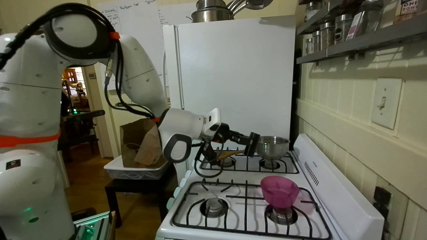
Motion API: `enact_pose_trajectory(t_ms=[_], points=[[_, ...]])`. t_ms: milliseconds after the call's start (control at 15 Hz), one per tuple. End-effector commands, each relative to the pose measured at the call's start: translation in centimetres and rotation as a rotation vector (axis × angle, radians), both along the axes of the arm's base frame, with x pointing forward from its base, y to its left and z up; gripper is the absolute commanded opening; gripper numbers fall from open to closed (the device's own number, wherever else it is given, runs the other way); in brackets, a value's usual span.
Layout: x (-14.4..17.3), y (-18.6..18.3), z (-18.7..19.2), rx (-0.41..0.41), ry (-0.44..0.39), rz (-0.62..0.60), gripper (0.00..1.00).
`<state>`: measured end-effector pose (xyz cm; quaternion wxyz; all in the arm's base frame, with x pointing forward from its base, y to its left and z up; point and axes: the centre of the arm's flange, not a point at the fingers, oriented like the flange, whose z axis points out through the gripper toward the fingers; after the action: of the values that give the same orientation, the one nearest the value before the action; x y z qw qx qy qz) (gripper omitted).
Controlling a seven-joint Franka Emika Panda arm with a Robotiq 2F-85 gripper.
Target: Move the black bottle from the first shelf to the stove
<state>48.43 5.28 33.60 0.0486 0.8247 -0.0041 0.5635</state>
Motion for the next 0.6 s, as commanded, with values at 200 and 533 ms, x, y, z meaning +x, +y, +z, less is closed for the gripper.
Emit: enact_pose_trajectory(t_ms=[200, 533], points=[[0.0, -0.5, -6.6, -0.066, -0.134, -0.015, 0.19], [2.1, -0.2, -7.2, -0.024, -0.168, 0.048, 0.19]])
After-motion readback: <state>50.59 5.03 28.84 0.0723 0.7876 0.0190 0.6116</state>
